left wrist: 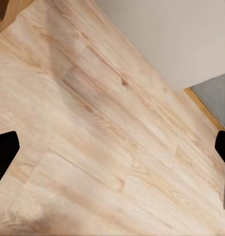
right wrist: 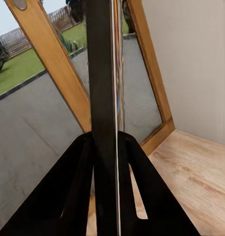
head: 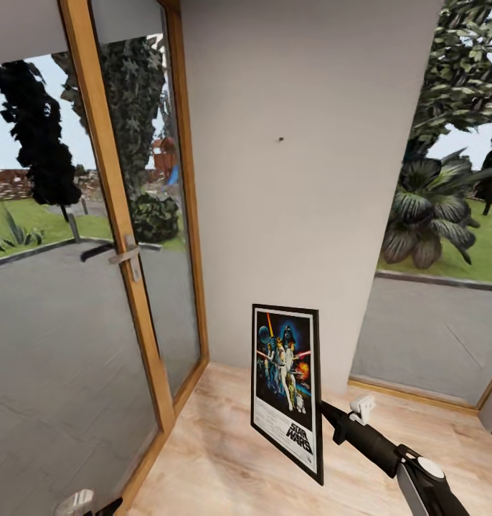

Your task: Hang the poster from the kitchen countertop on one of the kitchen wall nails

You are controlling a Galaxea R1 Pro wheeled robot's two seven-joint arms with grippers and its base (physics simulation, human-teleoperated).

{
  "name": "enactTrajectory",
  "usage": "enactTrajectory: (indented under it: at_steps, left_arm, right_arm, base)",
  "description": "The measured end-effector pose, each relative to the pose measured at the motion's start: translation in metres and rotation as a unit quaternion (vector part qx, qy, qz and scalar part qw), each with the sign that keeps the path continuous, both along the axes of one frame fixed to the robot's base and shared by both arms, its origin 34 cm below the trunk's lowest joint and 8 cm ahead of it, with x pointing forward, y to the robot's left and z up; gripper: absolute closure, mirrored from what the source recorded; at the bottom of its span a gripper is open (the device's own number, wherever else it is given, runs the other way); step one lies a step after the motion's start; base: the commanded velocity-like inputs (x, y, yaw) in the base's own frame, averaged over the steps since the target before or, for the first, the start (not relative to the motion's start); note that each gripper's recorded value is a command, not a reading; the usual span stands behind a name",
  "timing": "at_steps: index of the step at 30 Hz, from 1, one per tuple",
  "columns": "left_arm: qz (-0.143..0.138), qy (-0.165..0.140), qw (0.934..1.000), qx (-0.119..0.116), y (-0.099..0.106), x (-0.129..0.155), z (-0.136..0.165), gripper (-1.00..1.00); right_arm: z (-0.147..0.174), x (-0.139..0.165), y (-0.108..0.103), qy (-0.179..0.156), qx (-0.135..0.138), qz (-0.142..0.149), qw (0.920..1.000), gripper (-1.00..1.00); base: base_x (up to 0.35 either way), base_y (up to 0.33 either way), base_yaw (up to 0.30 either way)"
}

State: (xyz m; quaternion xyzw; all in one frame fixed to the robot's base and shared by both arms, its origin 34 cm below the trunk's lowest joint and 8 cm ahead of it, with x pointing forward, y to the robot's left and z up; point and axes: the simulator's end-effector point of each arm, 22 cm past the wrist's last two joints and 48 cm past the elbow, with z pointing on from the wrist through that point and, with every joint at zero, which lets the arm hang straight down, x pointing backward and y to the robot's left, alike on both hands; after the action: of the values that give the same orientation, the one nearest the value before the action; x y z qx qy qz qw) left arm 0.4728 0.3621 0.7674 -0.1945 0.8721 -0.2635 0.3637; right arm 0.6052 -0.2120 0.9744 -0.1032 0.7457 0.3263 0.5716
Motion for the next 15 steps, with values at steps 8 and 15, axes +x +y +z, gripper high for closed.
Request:
enactTrajectory:
  at_steps: [8, 15]
  left_arm:
    - [0.0, -0.002, 1.0, 0.0, -0.0001, 0.0013, 0.0016, -1.0]
    - [0.0, -0.005, 1.0, 0.001, 0.0, 0.0023, 0.0031, -1.0]
  right_arm:
    - [0.0021, 0.0002, 0.0, -0.002, 0.0, 0.0, 1.0, 1.0]
    - [0.0041, 0.0003, 0.0, -0.004, 0.0, 0.0, 1.0, 1.0]
  base:
    - [0.2, 0.231, -0.284]
    - [0.016, 0.017, -0.296]
